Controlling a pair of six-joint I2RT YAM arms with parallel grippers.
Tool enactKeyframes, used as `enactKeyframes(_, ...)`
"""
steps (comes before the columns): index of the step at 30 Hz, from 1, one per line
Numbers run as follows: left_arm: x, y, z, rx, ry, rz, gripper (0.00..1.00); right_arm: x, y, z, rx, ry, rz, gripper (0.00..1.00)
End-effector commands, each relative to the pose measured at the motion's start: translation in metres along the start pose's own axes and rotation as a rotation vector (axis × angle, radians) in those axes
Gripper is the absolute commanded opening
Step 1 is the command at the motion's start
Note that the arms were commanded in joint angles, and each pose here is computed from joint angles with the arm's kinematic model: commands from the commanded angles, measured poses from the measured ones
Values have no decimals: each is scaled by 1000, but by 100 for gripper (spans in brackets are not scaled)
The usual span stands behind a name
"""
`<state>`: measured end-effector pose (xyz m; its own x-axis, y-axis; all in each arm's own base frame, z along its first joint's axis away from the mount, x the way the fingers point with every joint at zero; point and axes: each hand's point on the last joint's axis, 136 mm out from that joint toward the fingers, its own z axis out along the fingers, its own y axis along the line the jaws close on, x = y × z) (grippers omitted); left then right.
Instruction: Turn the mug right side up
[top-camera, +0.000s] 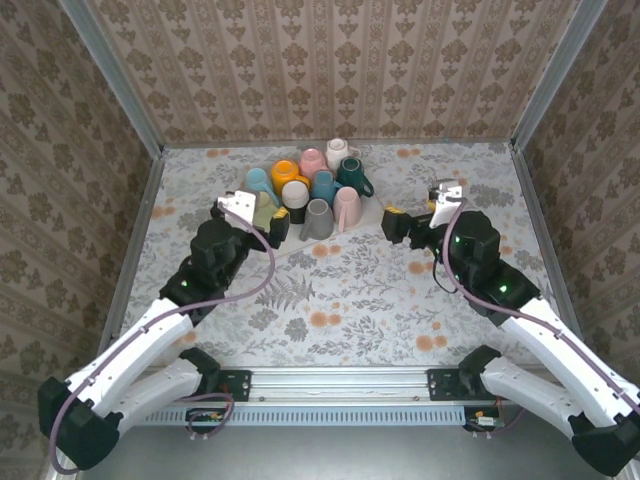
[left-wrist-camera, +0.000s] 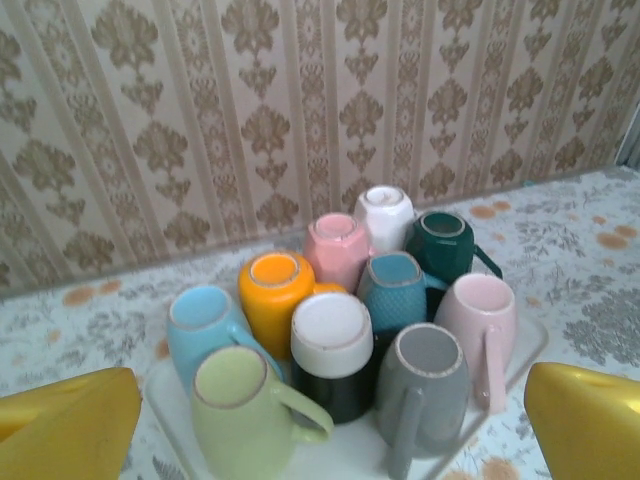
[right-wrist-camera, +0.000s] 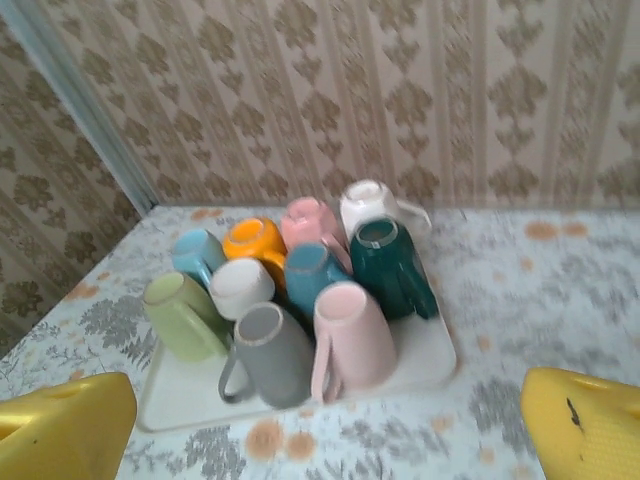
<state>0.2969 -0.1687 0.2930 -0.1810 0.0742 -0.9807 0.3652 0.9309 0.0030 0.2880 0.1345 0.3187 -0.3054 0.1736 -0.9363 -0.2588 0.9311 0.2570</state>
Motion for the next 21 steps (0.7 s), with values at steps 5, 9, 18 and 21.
enactKeyframes(5, 46, -15, 15, 157, 234, -79, 100, 59, 16, -19, -140, 254, 168, 100)
enactKeyframes(9, 72, -41, 35, 288, 336, 32, 99, 76, 22, -9, -170, 287, 185, 100)
enactKeyframes(18, 127, -53, 88, 369, 620, 131, 84, 86, 38, -19, -281, 343, 94, 99)
enactKeyframes(21, 132, -62, 102, 425, 672, 110, 77, 86, 36, -23, -276, 351, 77, 98)
